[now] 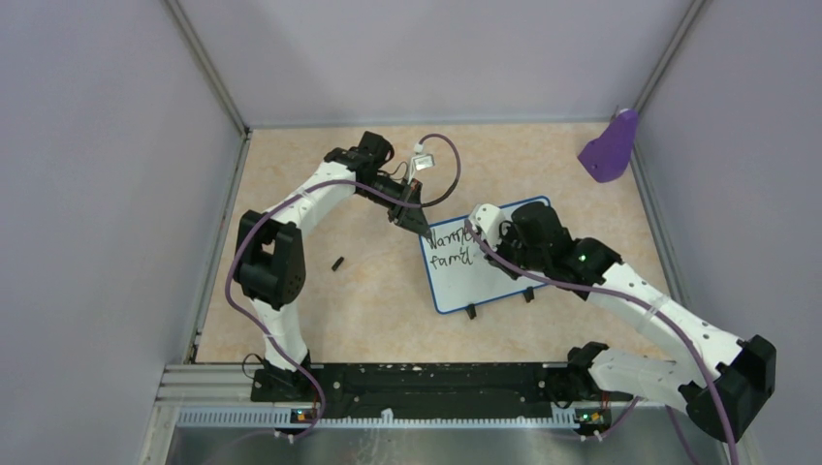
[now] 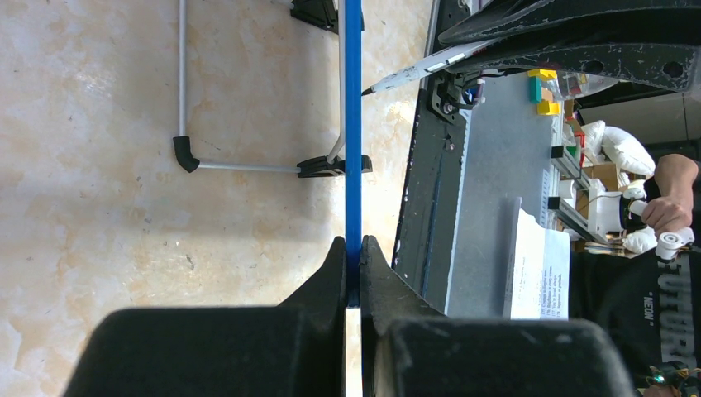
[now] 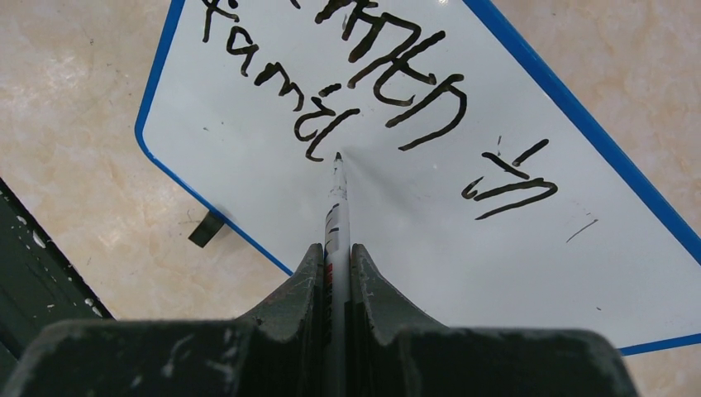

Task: Write a sentence on the whiteboard

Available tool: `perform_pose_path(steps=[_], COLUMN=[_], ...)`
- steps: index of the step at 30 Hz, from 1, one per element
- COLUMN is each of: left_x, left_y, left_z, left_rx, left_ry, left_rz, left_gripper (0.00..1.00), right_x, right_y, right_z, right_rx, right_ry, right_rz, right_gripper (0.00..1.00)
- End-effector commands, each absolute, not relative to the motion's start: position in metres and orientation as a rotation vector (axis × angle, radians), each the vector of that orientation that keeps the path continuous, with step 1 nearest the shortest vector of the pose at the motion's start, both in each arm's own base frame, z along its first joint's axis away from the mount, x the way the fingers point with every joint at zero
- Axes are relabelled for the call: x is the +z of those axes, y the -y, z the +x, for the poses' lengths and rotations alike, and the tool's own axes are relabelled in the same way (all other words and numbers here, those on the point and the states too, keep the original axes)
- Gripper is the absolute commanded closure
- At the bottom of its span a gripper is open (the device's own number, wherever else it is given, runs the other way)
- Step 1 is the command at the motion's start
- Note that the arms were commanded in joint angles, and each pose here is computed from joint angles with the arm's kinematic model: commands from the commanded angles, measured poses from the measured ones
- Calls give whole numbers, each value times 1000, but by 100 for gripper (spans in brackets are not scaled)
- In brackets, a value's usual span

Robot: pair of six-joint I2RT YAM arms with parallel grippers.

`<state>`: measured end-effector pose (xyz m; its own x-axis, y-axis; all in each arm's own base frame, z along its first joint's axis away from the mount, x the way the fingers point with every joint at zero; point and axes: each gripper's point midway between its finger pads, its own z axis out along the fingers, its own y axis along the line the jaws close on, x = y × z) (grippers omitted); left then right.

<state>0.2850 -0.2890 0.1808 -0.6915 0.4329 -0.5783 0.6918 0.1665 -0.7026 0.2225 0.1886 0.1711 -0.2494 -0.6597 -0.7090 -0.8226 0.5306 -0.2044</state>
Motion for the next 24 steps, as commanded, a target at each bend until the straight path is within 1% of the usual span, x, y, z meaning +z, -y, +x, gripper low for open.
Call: perform_pose_path(steps=[1, 15, 24], left_x=[181, 179, 178], left_y=[290, 290, 291], left_z=[295, 295, 295], left_rx=[-1503, -1509, -1508], left_ry=[-2170, -2177, -2175], left_rz=[1107, 1105, 1107], left_gripper=[100, 100, 100], right_x=[196, 193, 179], right_y=[-198, -190, -183], right_z=[236, 249, 238], right_rx=[281, 210, 212], right_ry=[-1920, -1941, -1985], right_rz=[-1150, -1100, -1136], right_gripper=[100, 100, 100])
